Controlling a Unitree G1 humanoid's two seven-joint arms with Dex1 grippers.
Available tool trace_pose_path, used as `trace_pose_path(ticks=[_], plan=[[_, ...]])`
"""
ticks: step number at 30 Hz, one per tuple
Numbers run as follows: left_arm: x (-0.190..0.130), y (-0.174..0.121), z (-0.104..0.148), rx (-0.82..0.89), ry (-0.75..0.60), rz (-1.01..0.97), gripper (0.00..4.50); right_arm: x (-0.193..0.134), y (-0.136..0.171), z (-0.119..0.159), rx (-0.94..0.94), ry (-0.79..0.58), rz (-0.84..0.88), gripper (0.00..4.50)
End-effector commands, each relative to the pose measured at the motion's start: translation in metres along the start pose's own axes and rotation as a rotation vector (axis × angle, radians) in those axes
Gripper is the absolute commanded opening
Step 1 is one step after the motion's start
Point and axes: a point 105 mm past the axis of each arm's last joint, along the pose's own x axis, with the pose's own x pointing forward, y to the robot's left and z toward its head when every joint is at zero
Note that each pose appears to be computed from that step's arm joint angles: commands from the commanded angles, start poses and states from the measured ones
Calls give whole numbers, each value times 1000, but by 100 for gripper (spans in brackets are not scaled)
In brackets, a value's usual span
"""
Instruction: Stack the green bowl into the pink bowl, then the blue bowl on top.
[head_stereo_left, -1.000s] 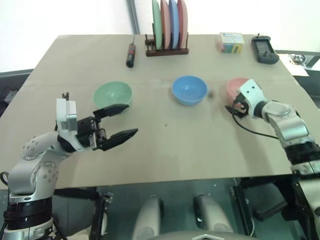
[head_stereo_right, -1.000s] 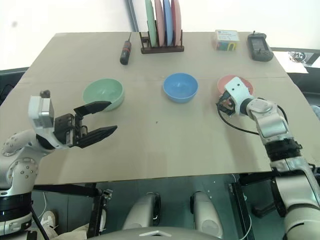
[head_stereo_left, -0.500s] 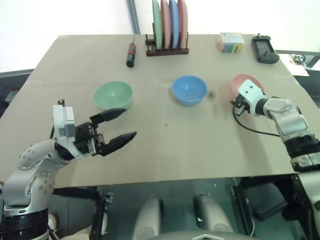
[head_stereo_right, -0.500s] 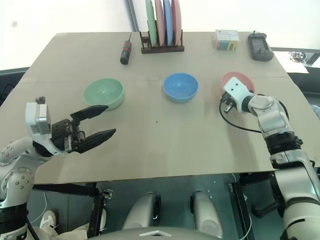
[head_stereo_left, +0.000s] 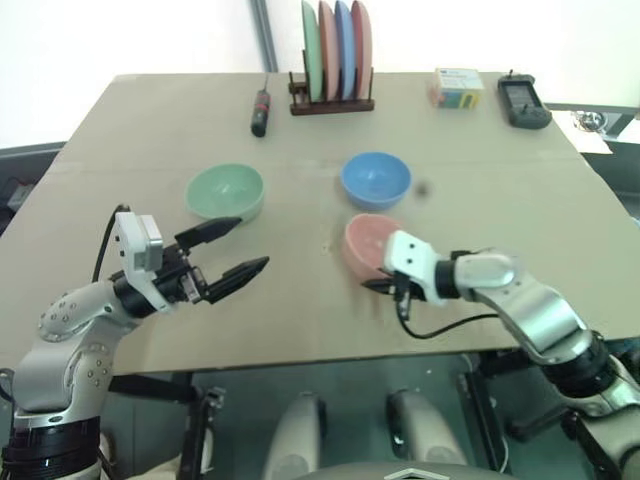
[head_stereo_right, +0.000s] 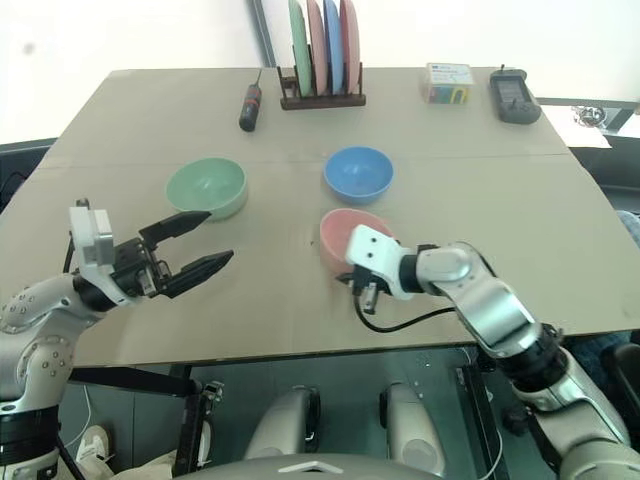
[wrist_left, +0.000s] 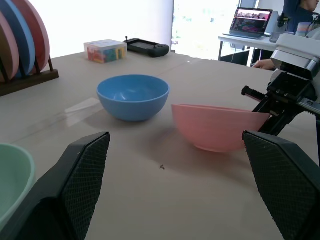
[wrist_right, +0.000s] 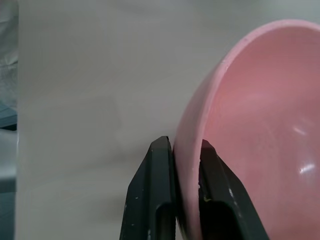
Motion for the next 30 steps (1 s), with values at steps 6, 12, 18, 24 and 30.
trace_pose_path(ticks=[6, 12, 18, 24, 30], plan=[[-4, 26, -5, 154, 175, 238, 450, -10, -19, 20, -31, -81, -47, 343], [0, 51, 2, 364, 416, 507, 450, -64, -10, 61, -65, -318, -81, 442], [29, 64, -6, 568, 747, 424, 450, -81, -20, 68, -58, -400, -177, 442], [50, 80, -22, 630, 932, 377, 450, -76, -29, 70, -89, -408, -235, 442], [60, 95, -25, 606, 993, 398, 234, -80, -27, 73, -109, -426, -243, 450]])
